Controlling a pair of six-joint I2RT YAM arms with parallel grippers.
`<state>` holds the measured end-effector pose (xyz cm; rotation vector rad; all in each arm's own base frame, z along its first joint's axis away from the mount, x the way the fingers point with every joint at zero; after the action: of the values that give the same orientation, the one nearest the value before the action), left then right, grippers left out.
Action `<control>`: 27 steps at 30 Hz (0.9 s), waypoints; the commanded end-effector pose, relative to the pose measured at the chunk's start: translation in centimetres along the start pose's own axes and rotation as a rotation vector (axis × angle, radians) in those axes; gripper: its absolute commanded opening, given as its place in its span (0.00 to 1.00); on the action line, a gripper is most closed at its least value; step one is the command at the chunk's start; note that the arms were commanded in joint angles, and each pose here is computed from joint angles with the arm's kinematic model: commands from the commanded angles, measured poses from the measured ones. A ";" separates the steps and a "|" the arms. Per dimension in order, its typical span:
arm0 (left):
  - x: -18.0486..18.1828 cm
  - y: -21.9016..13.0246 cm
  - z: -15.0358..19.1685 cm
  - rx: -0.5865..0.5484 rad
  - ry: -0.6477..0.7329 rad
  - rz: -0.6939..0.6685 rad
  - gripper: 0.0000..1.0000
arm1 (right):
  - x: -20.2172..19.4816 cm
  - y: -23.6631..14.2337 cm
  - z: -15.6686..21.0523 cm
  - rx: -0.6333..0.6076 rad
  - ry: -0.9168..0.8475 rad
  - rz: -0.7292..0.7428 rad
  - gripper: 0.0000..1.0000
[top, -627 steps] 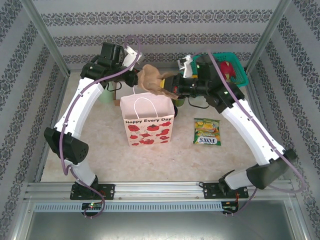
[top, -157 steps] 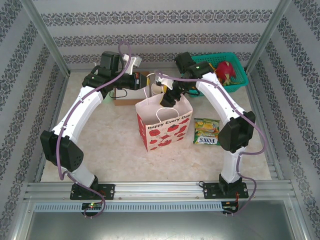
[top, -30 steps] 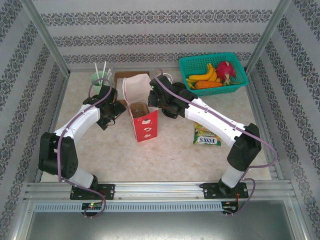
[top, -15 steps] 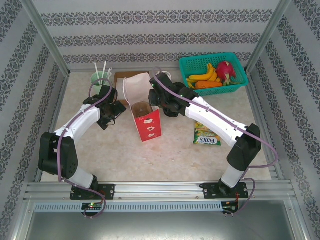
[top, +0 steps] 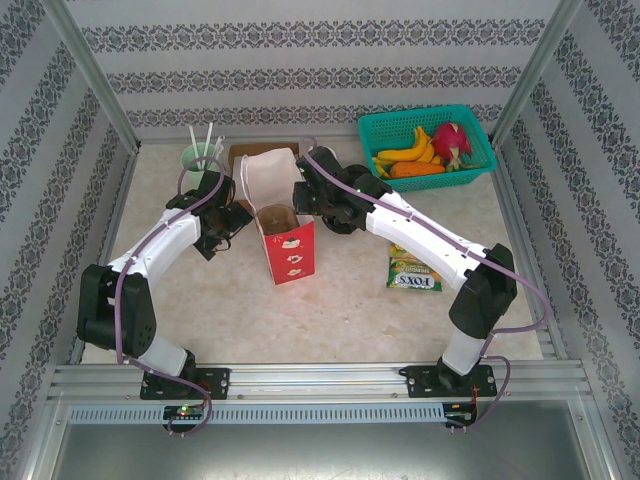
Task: Pack the takeout coffee
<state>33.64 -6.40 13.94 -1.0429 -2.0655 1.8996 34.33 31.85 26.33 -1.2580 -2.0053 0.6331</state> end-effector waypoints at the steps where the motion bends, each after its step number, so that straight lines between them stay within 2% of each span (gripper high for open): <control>1: -1.2 -0.6 -0.3 -0.022 0.026 0.025 1.00 | 0.5 0.0 -0.9 -0.018 0.008 -0.017 0.18; 10: -1.2 -0.8 -0.5 -0.034 0.025 0.021 0.99 | 0.7 -2.4 -1.6 -0.053 -0.111 -0.052 0.47; 12: -1.2 -0.9 -0.6 -0.041 0.025 0.019 0.99 | 0.4 -3.3 -1.8 -0.065 -0.140 -0.060 0.63; 14: -1.1 -1.1 -0.8 -0.054 0.023 0.016 0.99 | 0.0 -4.3 -1.9 -0.080 -0.171 -0.059 0.72; 15: -1.0 -1.2 -0.9 -0.064 0.022 0.013 0.99 | -0.2 -5.0 -2.0 -0.093 -0.187 -0.059 0.90; 16: -0.9 -1.3 -1.0 -0.071 0.020 0.013 0.99 | -0.3 -5.4 -2.0 -0.102 -0.202 -0.058 0.98; 22: -0.8 -2.3 -1.6 -0.118 0.015 0.022 0.99 | -1.4 -9.1 -2.6 -0.179 -0.250 -0.037 0.98; 27: -1.4 -3.2 -2.2 -0.162 0.031 0.081 0.99 | -4.2 -10.9 -3.5 -0.266 -0.267 0.089 0.98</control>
<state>34.12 -5.34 15.52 -1.0793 -2.1691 1.8196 31.00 26.00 35.35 -1.3405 -2.3316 0.5726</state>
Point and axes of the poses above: each hand's point on the last joint's axis, 136 mm out from that joint toward the fingers, its own y axis out along the fingers, its own x axis along the line the jaws close on, z = x × y, the point moved 3 cm from there along -y, back along the fingers, and after that the axes turned 8 degrees about -y, right-handed, at the moved point
